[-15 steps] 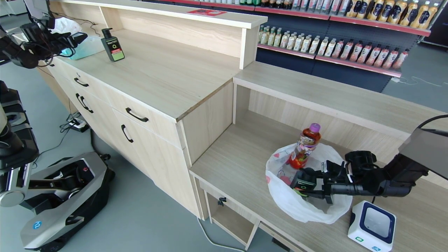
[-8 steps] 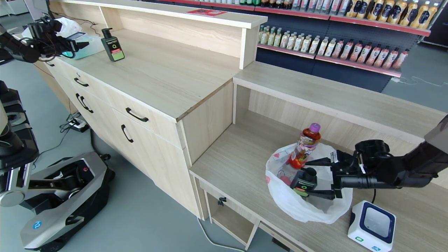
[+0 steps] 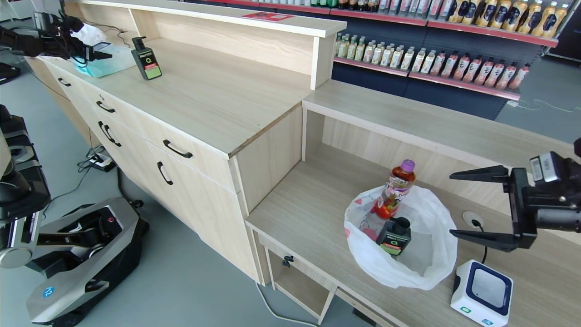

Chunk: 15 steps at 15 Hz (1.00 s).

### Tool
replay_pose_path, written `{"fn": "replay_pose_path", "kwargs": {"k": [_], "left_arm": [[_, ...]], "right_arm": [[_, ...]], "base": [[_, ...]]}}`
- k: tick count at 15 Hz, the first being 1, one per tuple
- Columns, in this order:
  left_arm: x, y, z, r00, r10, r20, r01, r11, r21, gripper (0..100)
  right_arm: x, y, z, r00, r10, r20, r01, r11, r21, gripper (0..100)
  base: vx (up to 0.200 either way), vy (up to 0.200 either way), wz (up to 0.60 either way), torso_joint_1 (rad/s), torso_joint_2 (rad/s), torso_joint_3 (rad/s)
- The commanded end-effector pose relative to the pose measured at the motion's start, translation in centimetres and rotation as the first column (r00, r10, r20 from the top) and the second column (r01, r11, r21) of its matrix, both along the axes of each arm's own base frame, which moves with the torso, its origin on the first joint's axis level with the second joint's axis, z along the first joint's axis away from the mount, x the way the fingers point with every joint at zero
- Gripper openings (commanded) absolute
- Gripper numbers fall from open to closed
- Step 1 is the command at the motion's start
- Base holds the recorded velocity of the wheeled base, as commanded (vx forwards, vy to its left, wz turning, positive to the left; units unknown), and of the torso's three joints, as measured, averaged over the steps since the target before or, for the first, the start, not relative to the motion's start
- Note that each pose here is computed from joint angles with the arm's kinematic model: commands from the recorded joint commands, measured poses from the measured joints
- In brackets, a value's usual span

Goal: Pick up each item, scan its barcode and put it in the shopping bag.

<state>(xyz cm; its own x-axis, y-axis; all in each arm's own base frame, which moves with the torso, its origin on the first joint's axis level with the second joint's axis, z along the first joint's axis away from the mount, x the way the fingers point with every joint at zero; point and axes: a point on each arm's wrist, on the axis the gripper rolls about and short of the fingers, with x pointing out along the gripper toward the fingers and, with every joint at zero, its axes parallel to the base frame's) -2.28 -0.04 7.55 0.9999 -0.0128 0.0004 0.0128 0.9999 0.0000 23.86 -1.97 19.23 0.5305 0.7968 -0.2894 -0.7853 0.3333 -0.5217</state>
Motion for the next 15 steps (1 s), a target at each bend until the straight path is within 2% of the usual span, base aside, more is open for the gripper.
{"fn": "replay_pose_path", "kwargs": {"k": [1,2,3,4,6,8,9,10,12,13,15], "left_arm": [[0.0,0.0,0.0,1.000,0.000,0.000,0.000,1.000,0.002,100],[0.0,0.0,0.0,1.000,0.000,0.000,0.000,1.000,0.000,100],[0.0,0.0,0.0,1.000,0.000,0.000,0.000,1.000,0.000,100],[0.0,0.0,0.0,1.000,0.000,0.000,0.000,1.000,0.002,100],[0.0,0.0,0.0,1.000,0.000,0.000,0.000,1.000,0.000,100],[0.0,0.0,0.0,1.000,0.000,0.000,0.000,1.000,0.000,100],[0.0,0.0,0.0,1.000,0.000,0.000,0.000,1.000,0.000,100],[0.0,0.0,0.0,1.000,0.000,0.000,0.000,1.000,0.000,100],[0.0,0.0,0.0,1.000,0.000,-0.002,0.000,1.000,0.000,100],[0.0,0.0,0.0,1.000,0.000,-0.002,0.000,1.000,0.000,100],[0.0,0.0,0.0,1.000,0.000,0.000,0.000,1.000,0.000,100]], "right_arm": [[-6.4,0.3,4.4,0.980,-0.039,0.196,0.045,0.999,-0.029,100],[-6.5,0.4,5.5,0.972,-0.040,0.233,0.049,0.998,-0.030,100],[-7.1,1.5,8.0,0.961,-0.017,0.278,0.015,1.000,0.012,100],[-7.8,2.3,9.2,0.959,-0.037,0.281,0.023,0.998,0.050,100],[-9.9,3.9,11.4,0.948,-0.218,0.231,0.173,0.964,0.200,100],[-10.8,4.3,11.6,0.921,-0.345,0.181,0.293,0.919,0.263,100],[-10.9,4.2,11.2,0.913,-0.370,0.168,0.321,0.911,0.260,100],[-11.2,3.7,9.8,0.884,-0.448,0.132,0.408,0.879,0.247,100],[-12.3,2.5,6.7,0.788,-0.612,0.067,0.588,0.780,0.214,100],[-13.2,2.1,5.6,0.729,-0.684,0.024,0.662,0.713,0.229,100],[-14.8,1.7,4.6,0.677,-0.735,-0.030,0.711,0.643,0.285,100]], "base": [[0.000,0.000,-0.60,0.002,0.00,0.002],[0.000,0.000,-0.60,-0.007,0.00,0.002],[0.000,0.000,-0.60,0.007,0.00,0.002],[0.000,0.000,-0.60,0.007,0.00,-0.002],[0.000,0.000,-0.60,0.002,0.00,0.007],[0.000,0.000,-0.60,0.000,0.00,0.005],[0.000,0.000,-0.60,0.002,0.00,0.002],[0.000,0.000,-0.60,-0.002,0.00,-0.002],[0.000,0.000,-0.60,0.000,0.00,0.002],[0.000,0.000,-0.60,0.002,0.00,0.002],[0.000,0.000,-0.30,-0.001,0.00,0.001]]}}
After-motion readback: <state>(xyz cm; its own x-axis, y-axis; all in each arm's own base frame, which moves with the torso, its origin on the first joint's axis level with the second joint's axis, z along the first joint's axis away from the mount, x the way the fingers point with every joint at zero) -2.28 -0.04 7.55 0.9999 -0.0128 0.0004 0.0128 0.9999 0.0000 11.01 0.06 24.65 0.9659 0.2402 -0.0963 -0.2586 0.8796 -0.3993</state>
